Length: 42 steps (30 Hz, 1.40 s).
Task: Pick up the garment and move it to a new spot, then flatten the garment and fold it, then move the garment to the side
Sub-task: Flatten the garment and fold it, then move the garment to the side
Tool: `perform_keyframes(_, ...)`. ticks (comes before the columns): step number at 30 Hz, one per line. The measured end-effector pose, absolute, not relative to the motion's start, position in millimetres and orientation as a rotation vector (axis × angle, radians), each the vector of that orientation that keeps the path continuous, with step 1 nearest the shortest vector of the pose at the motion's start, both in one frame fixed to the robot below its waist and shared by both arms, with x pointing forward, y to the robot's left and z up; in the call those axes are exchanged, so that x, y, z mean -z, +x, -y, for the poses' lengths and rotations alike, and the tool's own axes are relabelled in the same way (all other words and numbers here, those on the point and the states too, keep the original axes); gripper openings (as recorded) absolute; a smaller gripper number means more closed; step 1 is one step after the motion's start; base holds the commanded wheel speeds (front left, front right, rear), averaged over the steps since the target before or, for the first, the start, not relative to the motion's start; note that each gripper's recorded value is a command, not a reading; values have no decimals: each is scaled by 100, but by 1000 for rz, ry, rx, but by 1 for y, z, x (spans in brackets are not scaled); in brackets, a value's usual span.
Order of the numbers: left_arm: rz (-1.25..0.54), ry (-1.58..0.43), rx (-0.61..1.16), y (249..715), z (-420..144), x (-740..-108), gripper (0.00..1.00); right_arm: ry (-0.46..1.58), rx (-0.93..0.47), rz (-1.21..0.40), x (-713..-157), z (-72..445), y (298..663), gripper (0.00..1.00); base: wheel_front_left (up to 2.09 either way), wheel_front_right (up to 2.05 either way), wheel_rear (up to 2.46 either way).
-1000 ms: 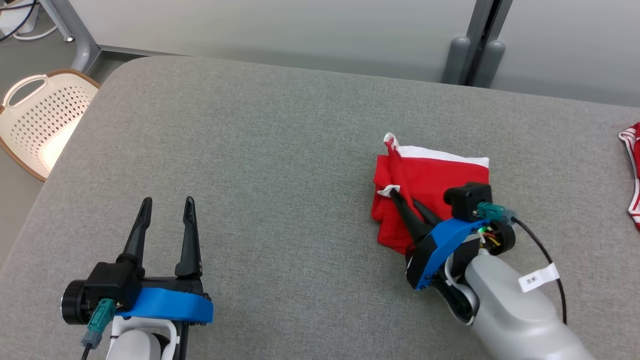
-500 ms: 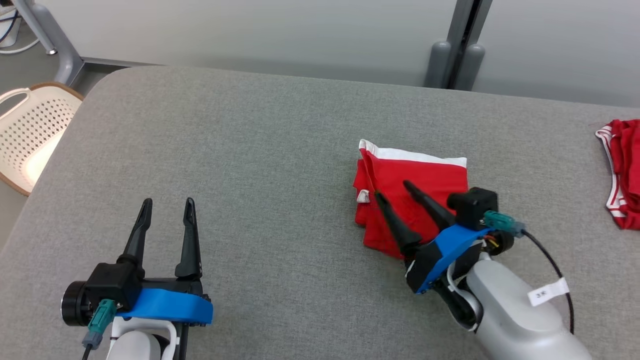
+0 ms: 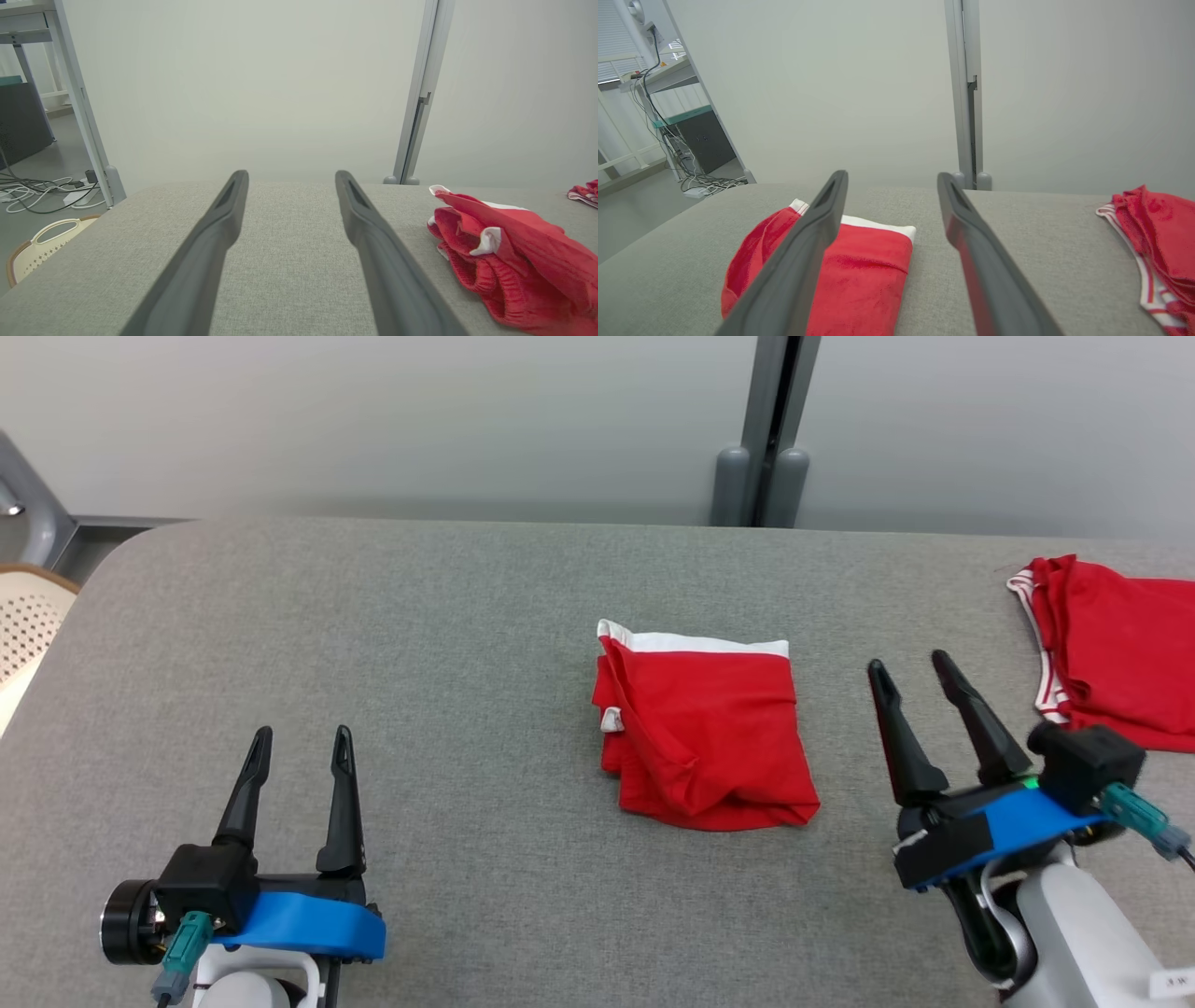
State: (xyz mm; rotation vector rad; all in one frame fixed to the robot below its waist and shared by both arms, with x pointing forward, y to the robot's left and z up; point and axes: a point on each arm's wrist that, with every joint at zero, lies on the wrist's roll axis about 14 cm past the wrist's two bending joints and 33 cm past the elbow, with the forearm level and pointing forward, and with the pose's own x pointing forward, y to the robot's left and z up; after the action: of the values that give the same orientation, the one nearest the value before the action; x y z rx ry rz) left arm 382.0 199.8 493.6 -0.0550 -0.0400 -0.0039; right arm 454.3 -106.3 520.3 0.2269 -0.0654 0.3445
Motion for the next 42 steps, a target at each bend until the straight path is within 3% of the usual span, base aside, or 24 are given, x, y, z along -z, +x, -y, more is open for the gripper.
perform_keyframes(17, 26, 13, 30, 364, -194, -491, 100, 210, -145, 128, -525, 161, 397, 100, 0, 0, 0)
perform_keyframes(42, 26, 40, 4, 349, -202, -491, 100, 151, -153, 97, -513, 148, 379, 100, 0, 0, 0)
